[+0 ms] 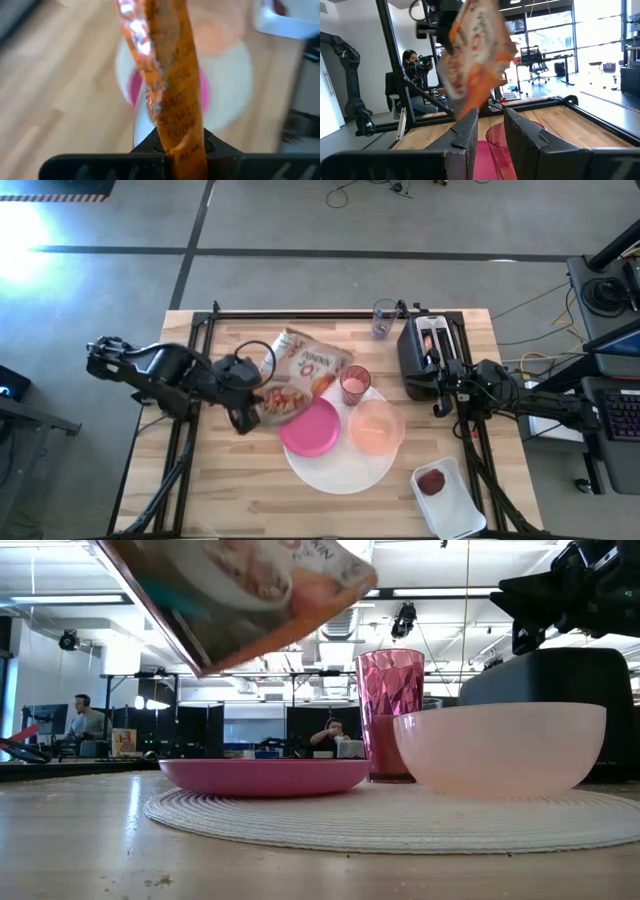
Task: Arrange a breakfast setting
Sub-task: Pour the cereal into the orange bowl
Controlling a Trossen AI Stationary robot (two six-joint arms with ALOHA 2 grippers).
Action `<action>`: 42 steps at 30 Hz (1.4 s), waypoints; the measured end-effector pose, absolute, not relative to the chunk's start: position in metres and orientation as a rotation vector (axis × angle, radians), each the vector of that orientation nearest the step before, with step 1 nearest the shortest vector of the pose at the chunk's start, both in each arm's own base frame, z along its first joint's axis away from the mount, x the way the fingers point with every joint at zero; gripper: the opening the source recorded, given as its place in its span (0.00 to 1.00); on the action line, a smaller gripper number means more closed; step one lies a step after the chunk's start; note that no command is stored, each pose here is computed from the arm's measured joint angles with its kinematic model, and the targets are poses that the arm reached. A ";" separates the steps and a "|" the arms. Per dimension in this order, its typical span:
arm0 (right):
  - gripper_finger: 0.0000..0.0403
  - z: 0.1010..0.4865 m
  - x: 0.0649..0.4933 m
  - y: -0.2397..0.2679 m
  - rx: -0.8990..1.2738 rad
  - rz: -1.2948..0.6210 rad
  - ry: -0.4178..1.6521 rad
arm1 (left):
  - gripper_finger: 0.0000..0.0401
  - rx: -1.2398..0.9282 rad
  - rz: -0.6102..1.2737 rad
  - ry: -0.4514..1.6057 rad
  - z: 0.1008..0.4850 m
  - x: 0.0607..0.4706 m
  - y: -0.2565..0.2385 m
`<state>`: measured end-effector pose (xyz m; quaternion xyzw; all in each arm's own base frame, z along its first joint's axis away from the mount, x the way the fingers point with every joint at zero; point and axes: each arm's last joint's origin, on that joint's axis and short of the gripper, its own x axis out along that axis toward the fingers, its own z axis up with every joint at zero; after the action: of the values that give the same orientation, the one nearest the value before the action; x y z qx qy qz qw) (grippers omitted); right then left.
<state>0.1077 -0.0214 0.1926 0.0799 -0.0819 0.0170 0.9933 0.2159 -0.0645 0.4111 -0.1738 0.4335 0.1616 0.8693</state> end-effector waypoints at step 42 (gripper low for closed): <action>0.21 0.193 0.108 -0.021 0.160 0.034 -0.164 | 0.00 -0.858 0.001 1.400 0.403 0.344 -0.079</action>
<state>0.1078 -0.0214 0.1926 0.0799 -0.0817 0.0171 0.9933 0.3444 -0.0789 0.4029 -0.3825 0.6238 0.0002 0.6815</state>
